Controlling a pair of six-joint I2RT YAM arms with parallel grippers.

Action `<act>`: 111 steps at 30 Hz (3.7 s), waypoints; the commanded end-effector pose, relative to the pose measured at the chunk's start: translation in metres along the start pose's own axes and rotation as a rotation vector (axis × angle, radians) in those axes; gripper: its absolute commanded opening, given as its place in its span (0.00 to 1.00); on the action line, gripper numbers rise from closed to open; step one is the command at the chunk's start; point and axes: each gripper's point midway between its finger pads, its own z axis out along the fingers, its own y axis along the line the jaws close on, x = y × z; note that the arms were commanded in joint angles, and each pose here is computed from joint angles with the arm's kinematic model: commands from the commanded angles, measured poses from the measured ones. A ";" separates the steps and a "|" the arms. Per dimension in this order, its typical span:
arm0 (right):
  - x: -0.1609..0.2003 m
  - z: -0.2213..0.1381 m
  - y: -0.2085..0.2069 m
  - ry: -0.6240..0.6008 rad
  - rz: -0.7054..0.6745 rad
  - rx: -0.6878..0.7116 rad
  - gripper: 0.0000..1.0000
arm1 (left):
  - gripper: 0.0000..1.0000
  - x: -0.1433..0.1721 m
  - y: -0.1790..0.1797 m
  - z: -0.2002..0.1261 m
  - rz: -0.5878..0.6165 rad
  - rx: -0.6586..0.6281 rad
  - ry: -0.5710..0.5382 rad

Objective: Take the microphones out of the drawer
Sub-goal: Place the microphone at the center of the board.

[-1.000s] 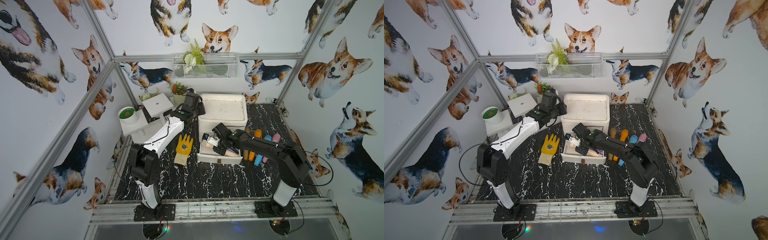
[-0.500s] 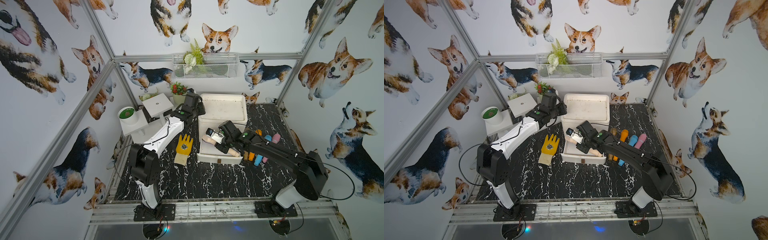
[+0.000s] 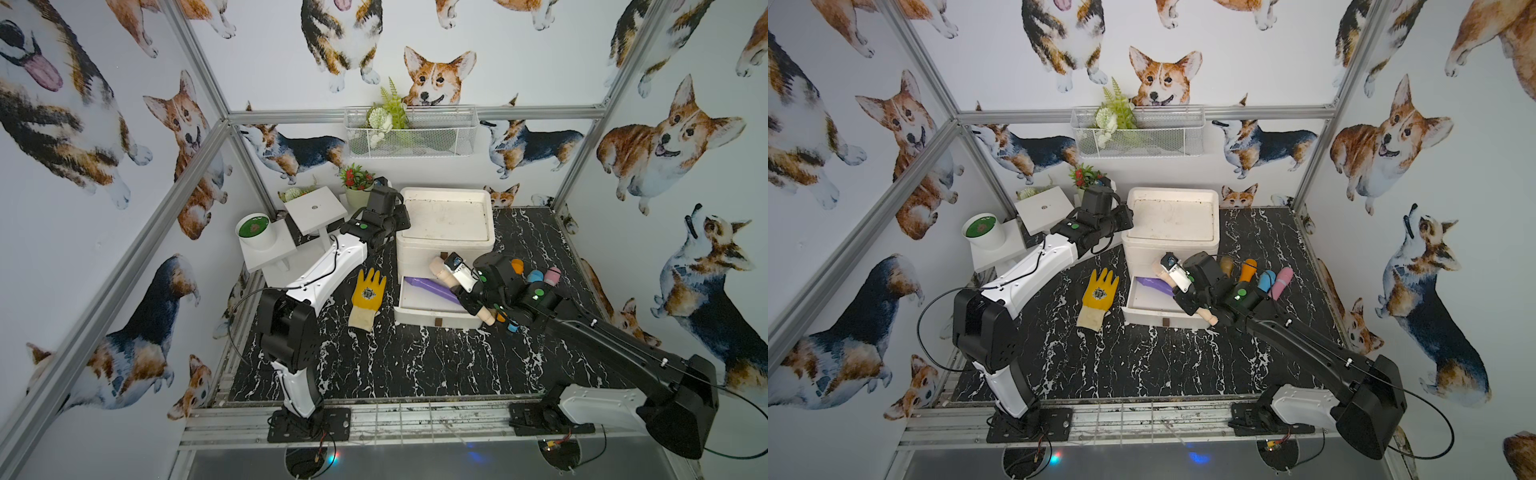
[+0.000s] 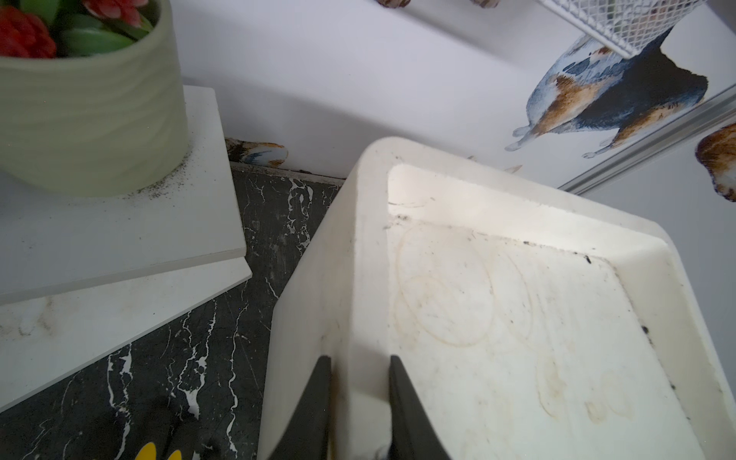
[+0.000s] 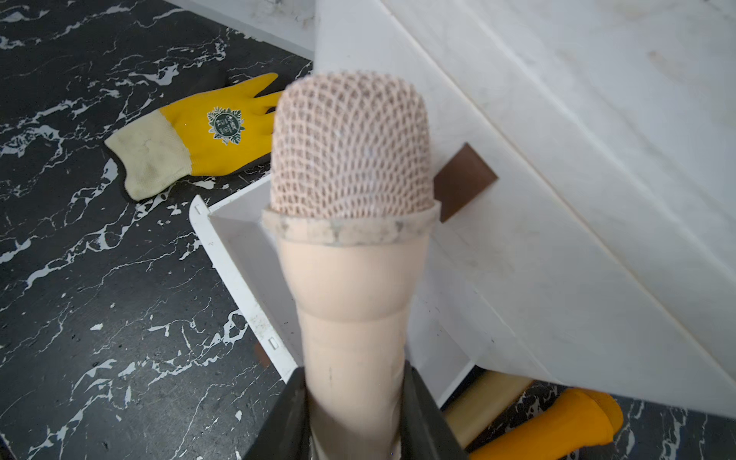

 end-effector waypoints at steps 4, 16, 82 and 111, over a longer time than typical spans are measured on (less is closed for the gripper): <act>0.010 -0.039 -0.048 -0.098 0.276 0.185 0.00 | 0.14 0.080 0.036 -0.004 -0.055 -0.124 0.318; 0.077 -0.088 -0.137 -0.095 0.626 0.472 0.00 | 0.14 0.088 0.040 -0.003 -0.050 -0.129 0.337; 0.301 0.014 -0.198 0.386 1.426 0.388 0.33 | 0.14 0.077 0.040 -0.014 -0.041 -0.139 0.304; 0.280 0.003 -0.205 0.306 1.410 0.390 0.69 | 0.15 0.073 0.038 -0.014 -0.047 -0.138 0.302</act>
